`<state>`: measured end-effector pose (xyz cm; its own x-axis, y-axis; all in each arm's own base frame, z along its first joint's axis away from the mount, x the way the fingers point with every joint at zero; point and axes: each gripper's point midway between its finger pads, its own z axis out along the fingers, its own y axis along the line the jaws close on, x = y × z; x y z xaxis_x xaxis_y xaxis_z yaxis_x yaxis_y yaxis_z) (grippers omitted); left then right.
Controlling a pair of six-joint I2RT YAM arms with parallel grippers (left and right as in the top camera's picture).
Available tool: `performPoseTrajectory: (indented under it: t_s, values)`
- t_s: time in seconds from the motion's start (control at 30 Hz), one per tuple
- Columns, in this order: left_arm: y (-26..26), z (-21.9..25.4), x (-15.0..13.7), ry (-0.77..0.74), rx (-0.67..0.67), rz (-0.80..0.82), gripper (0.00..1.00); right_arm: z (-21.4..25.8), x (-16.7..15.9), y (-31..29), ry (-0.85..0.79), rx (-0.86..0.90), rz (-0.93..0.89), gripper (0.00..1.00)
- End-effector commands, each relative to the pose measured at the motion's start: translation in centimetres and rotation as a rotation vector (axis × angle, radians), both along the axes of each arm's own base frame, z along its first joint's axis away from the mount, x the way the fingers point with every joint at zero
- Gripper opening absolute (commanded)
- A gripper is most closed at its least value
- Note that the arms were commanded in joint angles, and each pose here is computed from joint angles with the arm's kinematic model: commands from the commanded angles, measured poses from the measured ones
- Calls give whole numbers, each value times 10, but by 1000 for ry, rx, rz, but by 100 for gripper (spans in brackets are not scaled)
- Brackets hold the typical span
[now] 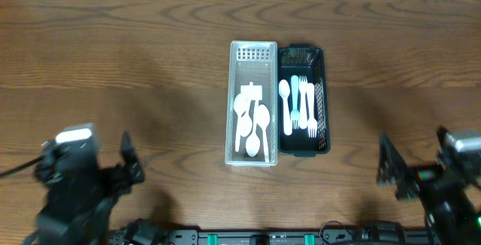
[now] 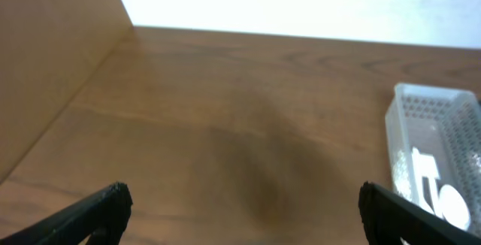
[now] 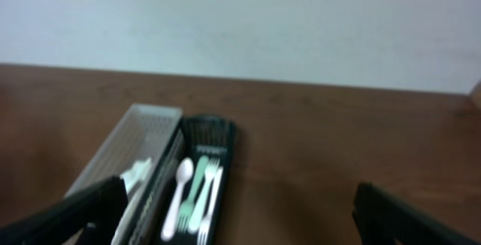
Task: Pack container
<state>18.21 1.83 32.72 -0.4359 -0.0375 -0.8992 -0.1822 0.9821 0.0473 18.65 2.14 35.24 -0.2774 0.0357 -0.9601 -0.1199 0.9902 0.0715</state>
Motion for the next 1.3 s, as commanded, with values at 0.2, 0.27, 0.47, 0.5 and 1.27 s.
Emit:
performPoseTrajectory:
  t_s: [0.2,0.27,0.47,0.5,1.27]
  values:
    - [-3,-33,28,-1,34,43,98,-14,39,1,-100,-16,23,99]
    - [-3,-33,28,-1,34,43,98,-13,40,1,-105,-17,23,99]
    - [-3,-35,27,8,37,43,98,-20,39,1,-77,-15,24,99]
    - [-3,-35,27,8,37,43,98,-23,38,1,-62,-14,24,99]
    - [-3,-35,27,8,37,43,98,-96,12,-26,251,-126,-100,99]
